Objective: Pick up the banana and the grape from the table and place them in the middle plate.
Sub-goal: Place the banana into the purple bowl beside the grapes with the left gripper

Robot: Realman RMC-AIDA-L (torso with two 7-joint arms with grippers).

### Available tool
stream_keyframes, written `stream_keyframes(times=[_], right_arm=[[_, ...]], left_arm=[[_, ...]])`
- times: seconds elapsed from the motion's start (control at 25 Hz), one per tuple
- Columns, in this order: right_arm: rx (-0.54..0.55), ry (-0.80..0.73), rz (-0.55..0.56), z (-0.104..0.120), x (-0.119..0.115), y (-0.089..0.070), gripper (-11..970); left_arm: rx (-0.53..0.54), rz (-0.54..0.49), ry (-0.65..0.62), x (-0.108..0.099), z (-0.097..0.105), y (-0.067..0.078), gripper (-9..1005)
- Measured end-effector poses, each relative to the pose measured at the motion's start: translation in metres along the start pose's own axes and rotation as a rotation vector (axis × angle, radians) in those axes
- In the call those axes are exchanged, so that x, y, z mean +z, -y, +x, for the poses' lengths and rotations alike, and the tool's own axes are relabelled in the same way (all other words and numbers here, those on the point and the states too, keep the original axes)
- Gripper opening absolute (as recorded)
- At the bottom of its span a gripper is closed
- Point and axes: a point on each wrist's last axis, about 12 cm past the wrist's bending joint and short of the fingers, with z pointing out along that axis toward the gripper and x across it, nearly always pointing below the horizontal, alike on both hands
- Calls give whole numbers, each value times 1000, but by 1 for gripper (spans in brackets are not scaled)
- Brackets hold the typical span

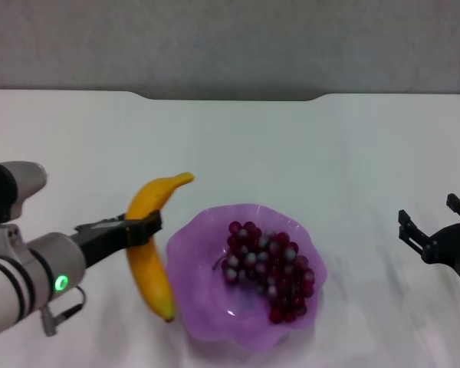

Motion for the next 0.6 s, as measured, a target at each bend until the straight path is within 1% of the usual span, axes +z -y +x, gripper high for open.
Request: stream_keyframes(times=[0.16, 0.2, 0.28, 0.32, 0.44, 0.6], right_arm=[[4, 0, 7, 0, 0, 1, 894], [2, 0, 5, -1, 1, 1, 894], [-3, -3, -1, -1, 2, 0, 894], [-8, 0, -9, -2, 4, -1, 894], [-11, 1, -13, -3, 5, -2, 894], [-17, -1, -9, -2, 4, -2, 894]], left_arm=[[-32, 77, 31, 9, 6, 21, 536], [-25, 101, 36, 12, 8, 30, 536], [-2, 126, 38, 15, 14, 39, 536], [20, 141, 29, 19, 22, 45, 536], [62, 153, 24, 24, 33, 51, 536], [89, 140, 62, 31, 43, 47, 536]])
